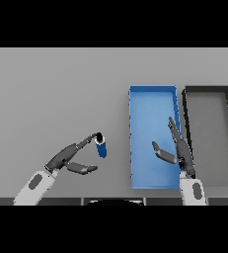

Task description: Pick up the blue pipe and place it into the blue bin.

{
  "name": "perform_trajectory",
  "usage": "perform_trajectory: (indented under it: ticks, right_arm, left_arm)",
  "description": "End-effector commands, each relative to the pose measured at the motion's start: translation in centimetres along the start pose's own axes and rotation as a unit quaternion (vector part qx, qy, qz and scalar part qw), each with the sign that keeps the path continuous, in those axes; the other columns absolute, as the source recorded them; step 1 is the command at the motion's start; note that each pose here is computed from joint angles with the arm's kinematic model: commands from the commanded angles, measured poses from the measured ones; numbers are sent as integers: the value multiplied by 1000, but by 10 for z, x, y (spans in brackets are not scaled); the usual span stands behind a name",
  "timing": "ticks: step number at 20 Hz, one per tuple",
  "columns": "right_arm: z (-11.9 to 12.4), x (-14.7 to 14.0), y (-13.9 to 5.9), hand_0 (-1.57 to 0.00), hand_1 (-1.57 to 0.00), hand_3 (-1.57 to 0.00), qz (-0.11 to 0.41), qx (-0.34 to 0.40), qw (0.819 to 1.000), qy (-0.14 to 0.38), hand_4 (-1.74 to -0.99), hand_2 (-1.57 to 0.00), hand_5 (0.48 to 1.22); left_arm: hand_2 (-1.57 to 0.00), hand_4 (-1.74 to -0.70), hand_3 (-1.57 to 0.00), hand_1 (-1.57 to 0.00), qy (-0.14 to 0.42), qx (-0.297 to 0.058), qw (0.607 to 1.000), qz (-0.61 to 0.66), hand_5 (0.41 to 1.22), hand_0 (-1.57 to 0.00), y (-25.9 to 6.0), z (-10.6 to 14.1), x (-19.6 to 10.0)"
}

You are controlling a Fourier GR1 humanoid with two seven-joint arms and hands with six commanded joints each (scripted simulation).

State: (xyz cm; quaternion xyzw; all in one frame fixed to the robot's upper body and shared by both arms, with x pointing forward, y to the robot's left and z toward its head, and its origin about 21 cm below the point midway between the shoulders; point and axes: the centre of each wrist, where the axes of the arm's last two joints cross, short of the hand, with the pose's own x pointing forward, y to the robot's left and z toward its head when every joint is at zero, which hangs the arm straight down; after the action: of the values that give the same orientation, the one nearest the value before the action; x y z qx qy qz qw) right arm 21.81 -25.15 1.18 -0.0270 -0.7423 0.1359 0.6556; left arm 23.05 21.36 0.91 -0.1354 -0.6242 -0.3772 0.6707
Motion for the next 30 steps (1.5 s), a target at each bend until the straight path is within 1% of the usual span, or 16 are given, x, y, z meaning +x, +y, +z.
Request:
perform_trajectory:
  ticks: [1, 3, 6, 8, 10, 13, 14, 15, 16, 17, 18, 20, 21, 23, 25, 30]
  right_arm:
    - [1, 0, 3, 1, 1, 1, -1, -3, 1000, 0, -1271, 1, 616]
    - [4, -3, -3, 1, 1, 1, 3, -7, 1000, 6, -1276, 1, 613]
    - [7, 0, -1, 1, 1, 1, -5, -9, 1000, 5, -1274, 1, 605]
    - [9, 0, -3, 1, 1, 1, 1, -5, 1000, 8, -1266, 1, 598]
    - [7, 0, -4, 1, 1, 1, 1, -7, 1000, 8, -1267, 1, 598]
    - [8, -1, -3, 1, 1, 1, -4, -11, 1000, 8, -1267, 1, 600]
    - [5, -1, -2, 1, 1, 1, -4, -11, 1000, 10, -1266, 1, 601]
    - [6, -1, -4, 1, 1, 1, -4, -10, 1000, 8, -1261, 1, 600]
    - [5, -3, -6, 1, 1, 1, -1, -10, 1000, 14, -1260, 1, 600]
    - [6, -3, -3, 1, 1, 1, -2, -8, 1000, 11, -1259, 1, 602]
    - [5, -3, -2, 1, 1, 1, -1, -5, 1000, 6, -1259, 1, 605]
    - [6, -1, -3, 1, 1, 1, -3, -6, 1000, -1, -1262, 1, 611]
    - [10, -3, -4, 1, 1, 1, -1, -5, 1000, 0, -1259, 1, 614]
    - [3, -1, -5, 1, 1, 1, 1, -7, 1000, 6, -1258, 1, 615]
    - [3, 0, -7, 1, 1, 1, 3, -2, 1000, 1, -1252, 1, 619]
    - [1, -3, 0, 1, 1, 1, 7, -3, 1000, 14, -1249, 1, 629]
  left_arm:
    - [1, -1118, 1, 1, -3, -1, 1000, 1, 446, 1, -2, -5, 0]
    - [1, -1113, 1, 1, 4, -6, 1000, 8, 447, 1, -11, -16, -1]
    - [1, -1117, 1, 1, 2, -21, 999, 27, 448, 1, -16, -36, -3]
    - [1, -1095, 1, 1, 3, -16, 1000, 14, 441, 1, -24, -48, -9]
    - [1, -1075, 1, 1, -16, -16, 1000, 4, 445, 1, -23, -60, -4]
    - [-19, -1109, -18, 1, -40, -24, 998, 39, 507, 1, -29, -69, -6]
    - [-114, -1141, -96, -33, -46, -22, 997, 57, 550, 1, -30, -71, -7]
    - [-290, -1208, -255, -160, -50, -17, 996, 75, 607, -17, -33, -76, -6]
    - [-481, -1253, -519, -348, -53, -11, 995, 90, 730, -187, -33, -77, -7]
    - [-699, -1345, -721, -592, -50, -3, 994, 102, 828, -443, -35, -80, -9]
    - [-873, -1419, -875, -788, -53, 1, 993, 105, 906, -668, -39, -81, -8]
    - [-1124, -1532, -1102, -1070, -59, 8, 992, 113, 1020, -993, -45, -80, -9]
    - [-1214, -1572, -1162, -1170, -65, 9, 991, 113, 1060, -1109, -51, -80, -8]
    - [-1342, -1629, -1265, -1314, -72, 13, 994, 87, 1118, -1275, -52, -80, -6]
    - [-1425, -1666, -1340, -1407, -88, 15, 993, 82, 1155, -1382, -57, -80, -2]
    - [-1523, -1710, -1426, -1517, -167, 11, 982, 84, 1199, -1509, -55, -81, 27]
